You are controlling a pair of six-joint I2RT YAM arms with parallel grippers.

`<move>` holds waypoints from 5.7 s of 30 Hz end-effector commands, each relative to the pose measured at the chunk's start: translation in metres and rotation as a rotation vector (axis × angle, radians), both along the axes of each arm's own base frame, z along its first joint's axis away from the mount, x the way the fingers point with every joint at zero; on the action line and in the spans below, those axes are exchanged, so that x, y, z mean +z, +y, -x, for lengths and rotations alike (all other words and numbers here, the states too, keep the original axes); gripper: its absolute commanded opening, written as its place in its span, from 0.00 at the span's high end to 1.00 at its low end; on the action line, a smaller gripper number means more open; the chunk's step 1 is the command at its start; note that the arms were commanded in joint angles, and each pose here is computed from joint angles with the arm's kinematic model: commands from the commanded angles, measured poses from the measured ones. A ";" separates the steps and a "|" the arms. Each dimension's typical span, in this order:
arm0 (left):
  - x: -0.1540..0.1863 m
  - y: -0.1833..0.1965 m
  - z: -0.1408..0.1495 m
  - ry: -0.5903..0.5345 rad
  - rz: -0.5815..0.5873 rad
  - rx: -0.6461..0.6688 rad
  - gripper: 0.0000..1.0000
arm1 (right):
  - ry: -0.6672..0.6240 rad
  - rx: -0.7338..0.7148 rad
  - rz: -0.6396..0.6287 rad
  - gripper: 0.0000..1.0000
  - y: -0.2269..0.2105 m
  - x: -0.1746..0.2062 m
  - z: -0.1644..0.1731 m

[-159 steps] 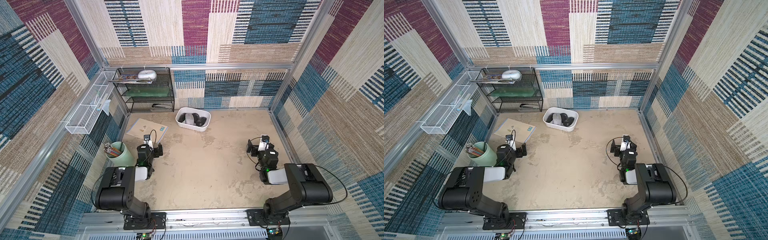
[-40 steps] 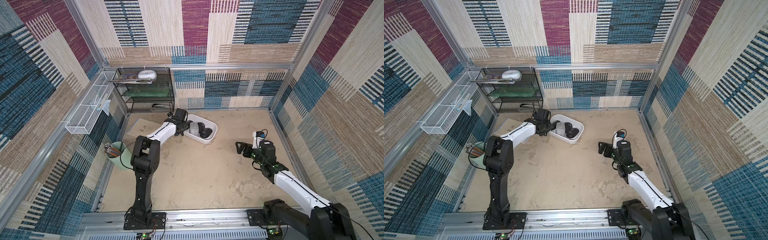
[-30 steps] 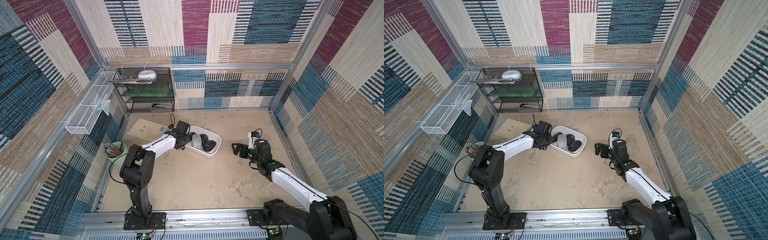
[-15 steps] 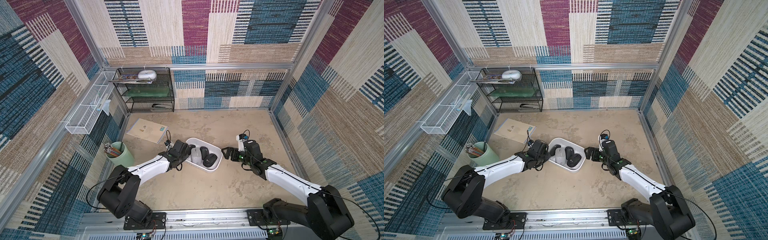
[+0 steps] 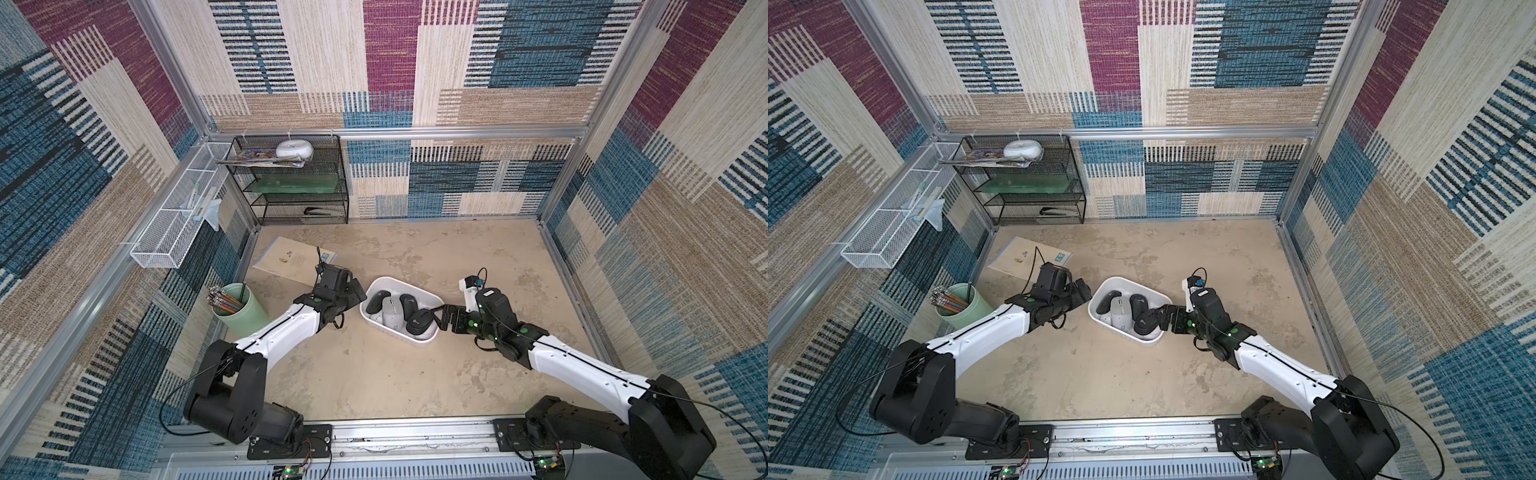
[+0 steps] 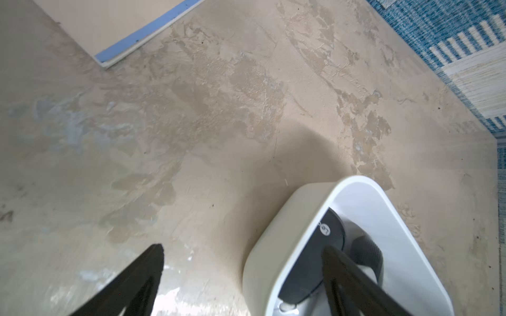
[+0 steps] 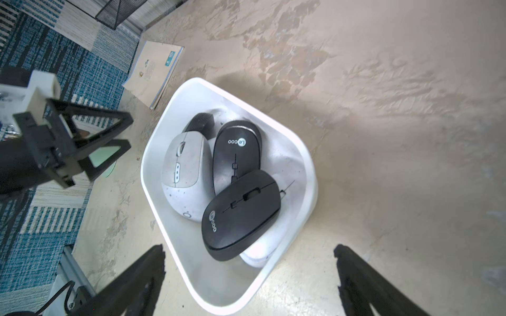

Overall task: Take out the mouse from the storage box
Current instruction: Adjust the storage box at the center of the board, then pick up the mouse from the storage box, then place the mouse at the center of the board.

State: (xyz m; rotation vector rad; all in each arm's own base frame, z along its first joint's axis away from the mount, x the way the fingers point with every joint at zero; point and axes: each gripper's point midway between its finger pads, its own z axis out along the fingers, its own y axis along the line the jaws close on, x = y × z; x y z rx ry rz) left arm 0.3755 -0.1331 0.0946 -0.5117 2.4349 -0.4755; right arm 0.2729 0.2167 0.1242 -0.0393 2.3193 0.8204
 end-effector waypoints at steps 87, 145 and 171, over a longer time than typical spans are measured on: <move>0.029 0.003 0.110 -0.283 -0.166 -0.207 0.07 | 0.257 -0.080 0.748 0.23 0.031 -0.058 -0.019; 0.056 -0.042 0.112 -0.215 0.001 -0.322 0.09 | 0.159 -0.192 0.490 0.50 -0.070 -0.025 0.017; 0.037 -0.122 0.105 -0.080 -0.003 -0.478 0.14 | 0.256 -0.200 0.375 0.16 -0.083 -0.085 0.028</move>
